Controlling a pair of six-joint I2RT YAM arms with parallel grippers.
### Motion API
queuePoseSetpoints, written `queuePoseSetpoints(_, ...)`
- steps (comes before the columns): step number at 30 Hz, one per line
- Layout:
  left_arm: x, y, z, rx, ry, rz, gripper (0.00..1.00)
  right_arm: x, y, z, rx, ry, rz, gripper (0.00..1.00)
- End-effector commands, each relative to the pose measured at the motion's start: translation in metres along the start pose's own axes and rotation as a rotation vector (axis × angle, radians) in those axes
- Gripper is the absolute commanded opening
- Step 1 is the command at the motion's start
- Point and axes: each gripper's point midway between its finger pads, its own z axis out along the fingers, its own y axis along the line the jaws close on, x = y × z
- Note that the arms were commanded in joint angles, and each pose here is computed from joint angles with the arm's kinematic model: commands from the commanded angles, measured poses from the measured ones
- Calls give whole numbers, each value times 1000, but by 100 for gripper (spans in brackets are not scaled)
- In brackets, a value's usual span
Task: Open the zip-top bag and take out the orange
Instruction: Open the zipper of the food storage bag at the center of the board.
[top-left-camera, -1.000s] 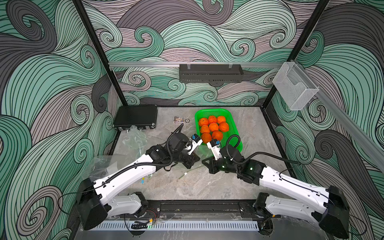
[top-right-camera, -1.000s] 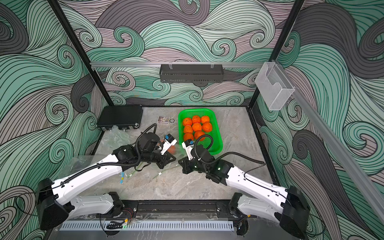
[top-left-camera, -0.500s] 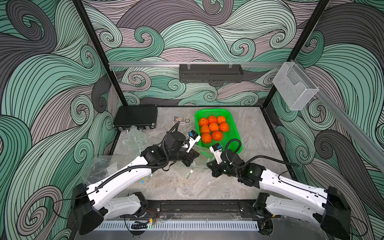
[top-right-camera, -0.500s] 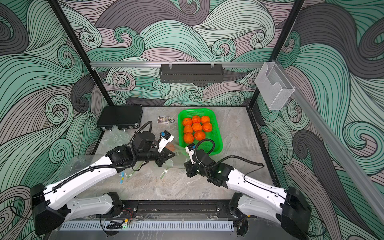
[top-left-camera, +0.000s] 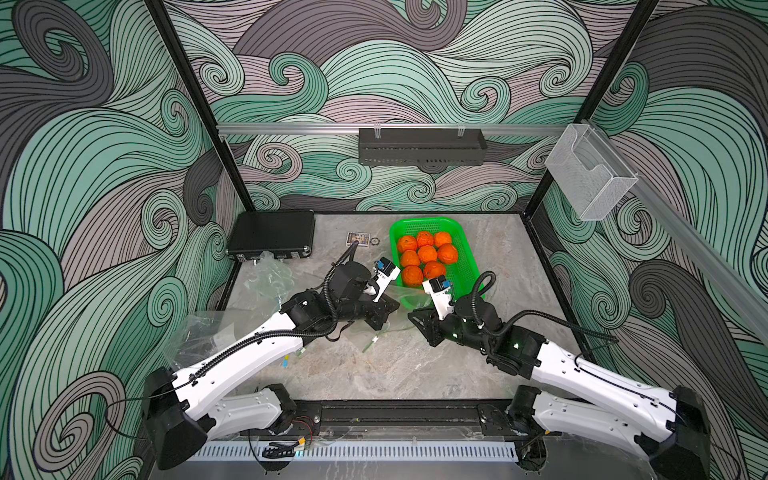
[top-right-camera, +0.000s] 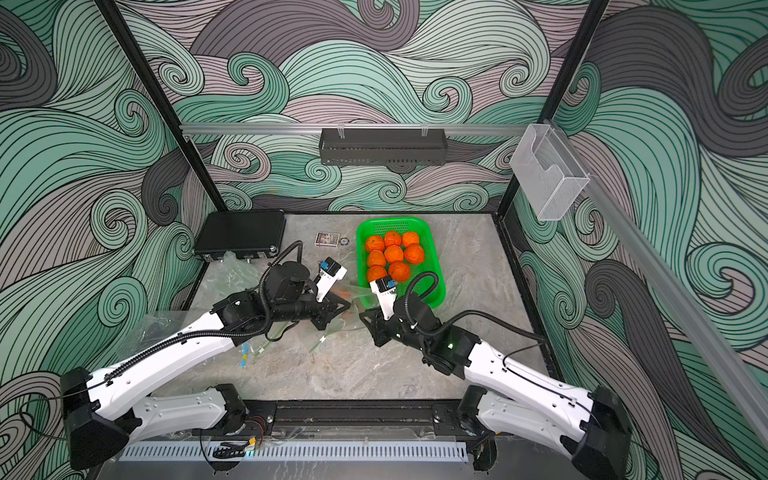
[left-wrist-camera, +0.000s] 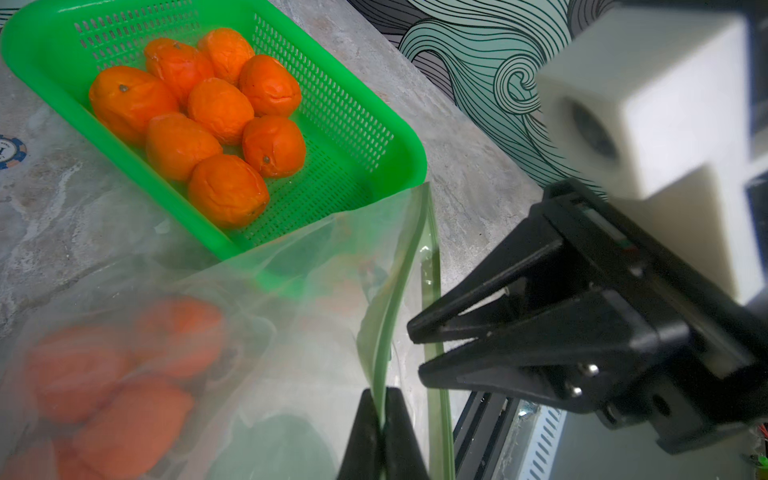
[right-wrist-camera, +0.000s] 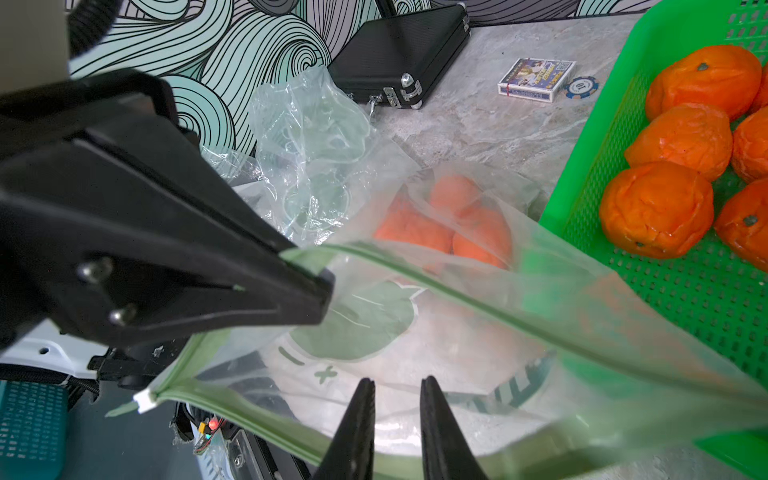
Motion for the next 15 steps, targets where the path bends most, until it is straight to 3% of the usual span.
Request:
queuePoseSetpoints(1,-15,-13,-5,44,-31,4,0,-7,4,10,4,5,31,23)
queuePoseSetpoints(5,-16,-14,-10,41,-29,29,0,14,-1,29,7,80,41,23)
queuePoseSetpoints(6,-17,-15,-12,41,-32,37,4,21,-4,33,12,95,46,22)
queuePoseSetpoints(7,-18,-15,-14,37,-40,47,14,28,-5,37,8,106,42,22)
queuePoseSetpoints(9,-24,-3,-19,-38,-76,29,45,41,-5,42,-13,119,22,22)
queuePoseSetpoints(12,-34,39,-38,-290,-135,-19,88,57,-4,46,-41,118,-47,22)
queuePoseSetpoints(13,-36,57,-47,-390,-152,-48,96,63,-3,46,-54,114,-79,22)
queuePoseSetpoints(15,-39,85,-60,-500,-163,-89,98,74,-2,48,-79,96,-127,25)
